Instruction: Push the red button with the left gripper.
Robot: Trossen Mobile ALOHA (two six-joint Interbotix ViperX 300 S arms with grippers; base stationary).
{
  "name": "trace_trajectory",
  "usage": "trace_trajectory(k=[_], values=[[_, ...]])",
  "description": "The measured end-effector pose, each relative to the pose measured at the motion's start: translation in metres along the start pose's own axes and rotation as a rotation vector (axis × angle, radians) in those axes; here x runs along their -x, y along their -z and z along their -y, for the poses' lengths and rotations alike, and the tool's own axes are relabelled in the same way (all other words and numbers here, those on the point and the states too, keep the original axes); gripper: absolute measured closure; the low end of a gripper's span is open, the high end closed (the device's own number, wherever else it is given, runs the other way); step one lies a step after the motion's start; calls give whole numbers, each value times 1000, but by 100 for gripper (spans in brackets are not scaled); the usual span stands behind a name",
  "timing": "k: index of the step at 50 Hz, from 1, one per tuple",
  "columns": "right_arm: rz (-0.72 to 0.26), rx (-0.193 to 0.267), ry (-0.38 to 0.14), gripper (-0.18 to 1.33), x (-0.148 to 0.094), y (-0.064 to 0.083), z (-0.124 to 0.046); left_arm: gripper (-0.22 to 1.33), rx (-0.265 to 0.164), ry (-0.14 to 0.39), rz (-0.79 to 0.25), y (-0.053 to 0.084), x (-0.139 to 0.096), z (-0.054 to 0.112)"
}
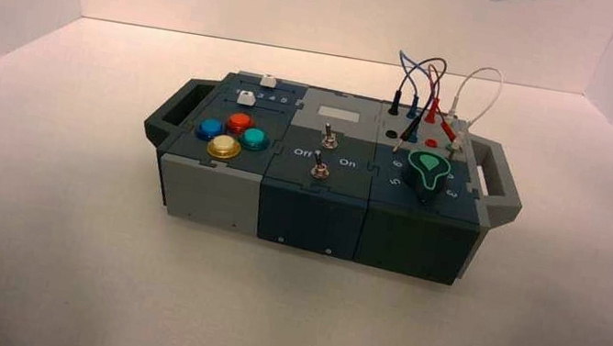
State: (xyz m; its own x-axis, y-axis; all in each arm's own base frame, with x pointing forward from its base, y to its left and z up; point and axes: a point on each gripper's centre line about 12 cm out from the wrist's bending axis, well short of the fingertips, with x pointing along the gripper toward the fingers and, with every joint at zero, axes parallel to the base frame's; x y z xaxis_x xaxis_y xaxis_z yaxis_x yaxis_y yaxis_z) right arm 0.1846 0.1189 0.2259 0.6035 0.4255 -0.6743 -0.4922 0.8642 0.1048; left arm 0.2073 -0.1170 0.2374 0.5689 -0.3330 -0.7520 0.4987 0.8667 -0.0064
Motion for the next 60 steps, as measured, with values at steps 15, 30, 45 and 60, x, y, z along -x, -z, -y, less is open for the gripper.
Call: trace_trajectory(k=[15,30,45,60], values=[[-27,4,-4,129,-2,2,-1,128,-68,65,-165,-9,-56,28],[-42,-2,-7,129,-2,4,-2,128,-74,69,-300,-1,-100,34],[-59,-8,-8,129,-5,6,-2,127,-94,85,-395,15,-125,45],[-91,-12,-7,129,-10,9,-1,128,-98,84,-454,27,-139,46]])
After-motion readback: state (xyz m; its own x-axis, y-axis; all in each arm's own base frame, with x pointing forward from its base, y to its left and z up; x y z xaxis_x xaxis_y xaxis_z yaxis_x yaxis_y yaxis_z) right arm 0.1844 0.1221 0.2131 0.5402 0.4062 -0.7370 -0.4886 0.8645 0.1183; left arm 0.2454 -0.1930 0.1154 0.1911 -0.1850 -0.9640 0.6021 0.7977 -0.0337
